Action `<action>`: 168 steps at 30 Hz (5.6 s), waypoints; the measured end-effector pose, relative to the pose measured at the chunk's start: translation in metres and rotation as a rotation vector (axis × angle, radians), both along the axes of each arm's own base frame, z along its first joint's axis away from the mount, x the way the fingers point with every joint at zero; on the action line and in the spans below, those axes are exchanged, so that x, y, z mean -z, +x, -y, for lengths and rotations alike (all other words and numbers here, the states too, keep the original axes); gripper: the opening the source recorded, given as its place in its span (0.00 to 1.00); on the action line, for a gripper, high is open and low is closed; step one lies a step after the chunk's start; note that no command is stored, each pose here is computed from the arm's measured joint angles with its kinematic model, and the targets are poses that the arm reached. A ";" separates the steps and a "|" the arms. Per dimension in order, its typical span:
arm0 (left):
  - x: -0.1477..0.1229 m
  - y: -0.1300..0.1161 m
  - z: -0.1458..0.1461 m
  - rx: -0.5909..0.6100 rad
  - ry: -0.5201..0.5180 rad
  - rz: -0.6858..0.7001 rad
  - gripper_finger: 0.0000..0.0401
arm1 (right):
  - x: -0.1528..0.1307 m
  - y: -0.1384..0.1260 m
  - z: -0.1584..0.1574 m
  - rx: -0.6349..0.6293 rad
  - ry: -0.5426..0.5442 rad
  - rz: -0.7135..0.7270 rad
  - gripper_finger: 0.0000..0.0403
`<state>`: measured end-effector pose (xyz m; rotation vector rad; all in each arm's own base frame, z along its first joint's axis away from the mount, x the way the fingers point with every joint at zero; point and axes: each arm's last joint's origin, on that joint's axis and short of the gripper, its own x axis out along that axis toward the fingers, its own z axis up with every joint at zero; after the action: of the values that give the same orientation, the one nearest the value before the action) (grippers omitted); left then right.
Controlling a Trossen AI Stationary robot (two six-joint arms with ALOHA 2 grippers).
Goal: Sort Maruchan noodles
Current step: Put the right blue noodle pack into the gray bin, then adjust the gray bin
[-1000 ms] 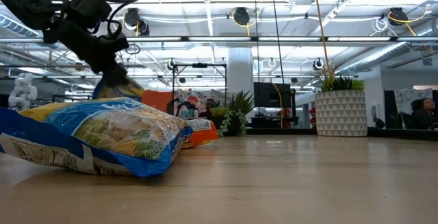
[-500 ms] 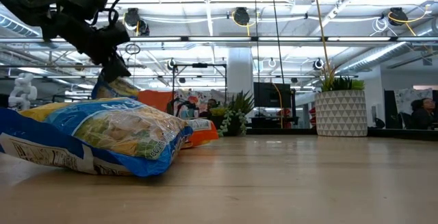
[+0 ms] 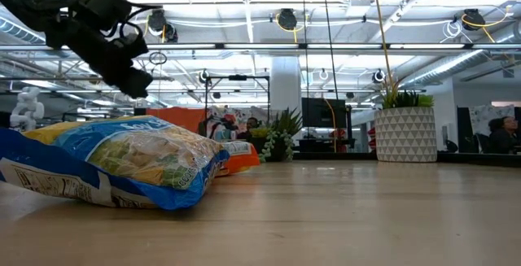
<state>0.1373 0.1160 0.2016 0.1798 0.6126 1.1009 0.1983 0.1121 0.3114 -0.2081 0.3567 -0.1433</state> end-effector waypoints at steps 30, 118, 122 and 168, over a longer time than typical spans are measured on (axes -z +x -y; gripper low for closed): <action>0.047 -0.002 -0.033 -0.194 -0.219 -0.062 0.28 | -0.001 0.001 0.001 -0.003 -0.014 0.009 0.27; 0.048 0.083 0.072 0.371 -0.626 0.025 0.28 | 0.053 0.073 0.086 0.200 0.148 0.339 0.27; 0.048 0.086 0.068 0.305 -0.635 -0.050 0.28 | 0.049 0.071 0.086 0.198 0.153 0.355 0.27; 0.062 0.080 0.002 0.040 -0.580 -0.091 0.28 | 0.059 0.069 0.087 0.198 0.279 0.266 0.27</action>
<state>0.2176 0.1141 0.1392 -0.2596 0.9797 0.8406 0.2670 0.0252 0.2522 0.1223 0.1288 -0.3107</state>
